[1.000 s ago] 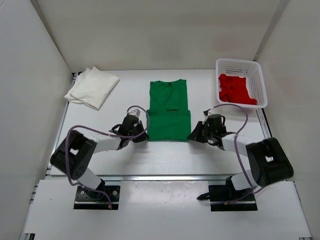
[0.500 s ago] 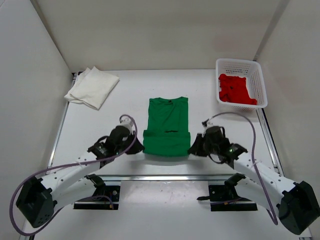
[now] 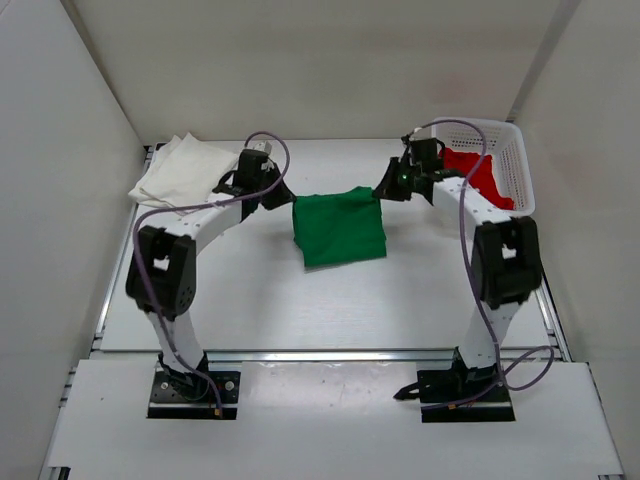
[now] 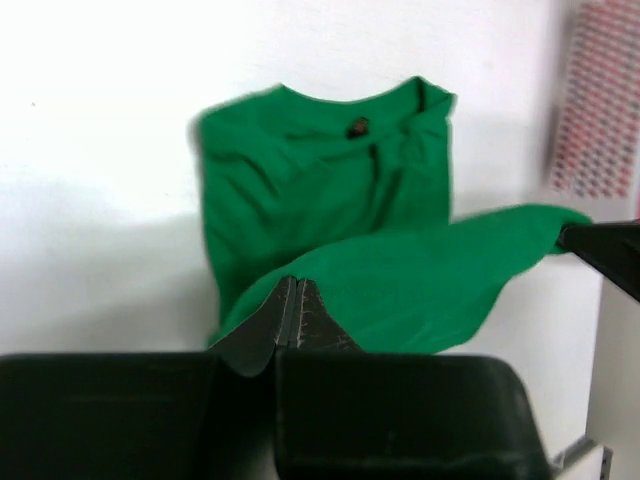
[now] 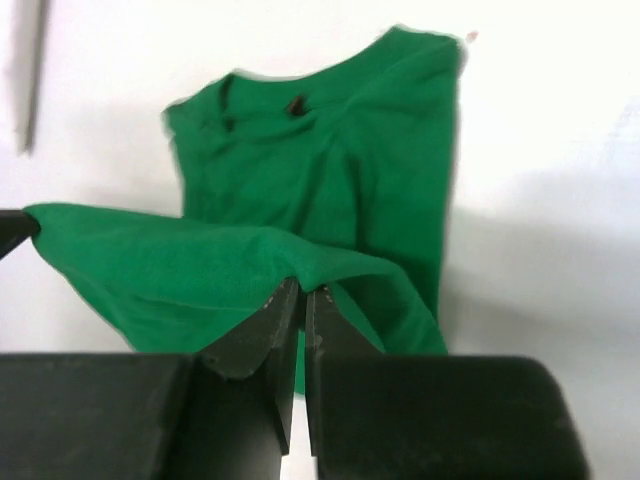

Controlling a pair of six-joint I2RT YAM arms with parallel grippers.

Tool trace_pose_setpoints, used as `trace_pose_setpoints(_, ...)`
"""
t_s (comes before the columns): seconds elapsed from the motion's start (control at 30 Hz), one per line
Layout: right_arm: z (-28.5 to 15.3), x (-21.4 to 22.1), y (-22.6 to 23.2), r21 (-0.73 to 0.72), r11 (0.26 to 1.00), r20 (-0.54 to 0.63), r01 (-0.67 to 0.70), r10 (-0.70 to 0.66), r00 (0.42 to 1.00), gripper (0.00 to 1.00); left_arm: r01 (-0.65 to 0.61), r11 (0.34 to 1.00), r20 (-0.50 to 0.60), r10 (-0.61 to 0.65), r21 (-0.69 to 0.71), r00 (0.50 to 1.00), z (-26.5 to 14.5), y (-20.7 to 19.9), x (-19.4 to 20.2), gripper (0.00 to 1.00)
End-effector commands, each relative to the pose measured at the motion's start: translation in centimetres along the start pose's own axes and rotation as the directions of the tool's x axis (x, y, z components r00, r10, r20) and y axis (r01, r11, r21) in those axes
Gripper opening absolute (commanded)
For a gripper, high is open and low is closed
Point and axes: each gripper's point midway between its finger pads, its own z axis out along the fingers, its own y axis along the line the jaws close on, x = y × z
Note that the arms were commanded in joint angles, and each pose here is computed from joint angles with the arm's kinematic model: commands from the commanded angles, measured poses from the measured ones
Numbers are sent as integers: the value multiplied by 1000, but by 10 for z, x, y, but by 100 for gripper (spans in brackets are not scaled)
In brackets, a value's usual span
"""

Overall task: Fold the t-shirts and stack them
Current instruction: Fold the long partially folded tshirt into a neat square, then smooth out wrinkles on the folded tshirt

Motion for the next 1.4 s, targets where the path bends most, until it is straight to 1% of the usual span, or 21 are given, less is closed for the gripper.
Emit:
trace_pose_setpoints(0.0, 35, -28, -6, -32, 999, -32, 32, -33, 999, 0, 15, 1000, 51, -15, -4, 999, 18, 2, -45, 0)
trace_pose_setpoints(0.07, 53, -47, -11, -12, 999, -58, 30, -30, 998, 0, 42, 998, -18, -43, -52, 999, 52, 25, -40, 3)
trace_pose_setpoints(0.13, 69, -60, -19, -2, 1000, -56, 19, -19, 998, 3, 45, 997, 11, -44, -61, 999, 66, 22, -68, 15)
trace_pose_setpoints(0.17, 76, -66, -18, -12, 1000, -51, 12, -12, 999, 11, 52, 995, -6, -53, -88, 999, 75, 34, -65, 19)
trace_pose_setpoints(0.23, 86, -73, -19, -17, 1000, -50, 7, -8, 999, 29, 76, 993, 46, -72, -89, 996, 79, 34, -92, 40)
trace_pose_setpoints(0.33, 76, -90, -7, -19, 998, -16, 59, -60, 998, 40, 96, 993, 102, -88, -74, 991, 68, 36, -108, 54)
trace_pose_setpoints(0.4, 69, -90, -1, -12, 995, 0, 96, -96, 995, 45, 84, 996, 186, -78, -22, 979, 48, 17, -125, 57)
trace_pose_setpoints(0.47, 57, -90, 9, 2, 992, 35, 129, -129, 991, 48, 38, 999, 155, -39, 13, 987, 49, -3, -103, 54)
trace_pose_setpoints(0.5, 59, -79, 3, 30, 989, 29, 145, -146, 989, 47, 14, 999, 137, -18, 31, 990, 49, -17, -90, 53)
trace_pose_setpoints(0.6, 56, -57, 0, 1, 990, 51, 142, -142, 989, 20, -17, 996, 87, 9, 92, 996, 58, -39, -50, 53)
trace_pose_setpoints(0.67, 56, -52, 4, -58, 990, 64, 129, -125, 990, 10, -22, 995, 60, 16, 101, 998, 72, -46, -28, 53)
trace_pose_setpoints(0.73, 64, -51, 2, -81, 990, 27, 120, -118, 993, 4, -18, 998, -15, 19, 55, 1000, 97, -32, -8, 50)
trace_pose_setpoints(0.8, 86, -39, -7, -64, 991, -49, 121, -124, 991, 1, -9, 998, -38, 11, 59, 999, 109, -31, -11, 49)
trace_pose_setpoints(0.87, 101, -46, -1, -89, 987, -60, 136, -142, 988, 0, 5, 1000, -56, -4, 30, 998, 123, -13, -6, 49)
trace_pose_setpoints(0.93, 123, -45, -18, -90, 991, -86, 95, -102, 991, 0, 24, 1000, -36, -23, 8, 999, 128, -1, -14, 49)
trace_pose_setpoints(1.0, 137, -58, -18, -106, 990, -73, 88, -96, 993, 0, 60, 998, -28, -60, -17, 998, 131, 17, -21, 49)
trace_pose_setpoints(1.07, 162, -42, -36, -84, 994, -147, 63, -75, 986, 0, 127, 992, -27, -127, -12, 991, 136, 39, -25, 49)
trace_pose_setpoints(1.17, 170, -61, -32, -82, 994, -141, 72, -83, 987, 0, 193, 980, -16, -192, 50, 981, 127, 50, -28, 50)
trace_pose_setpoints(1.2, 178, -59, -35, -80, 995, -147, 66, -77, 986, 0, 192, 979, 21, -194, 74, 981, 119, 47, -42, 51)
trace_pose_setpoints(1.33, 187, -59, -35, -110, 994, -134, 29, -44, 990, 0, 150, 981, 74, -160, 123, 984, 88, 29, -47, 56)
trace_pose_setpoints(1.37, 187, -59, -28, -120, 992, -130, 40, -56, 990, 0, 151, 984, 79, -159, 98, 984, 84, 39, -42, 57)
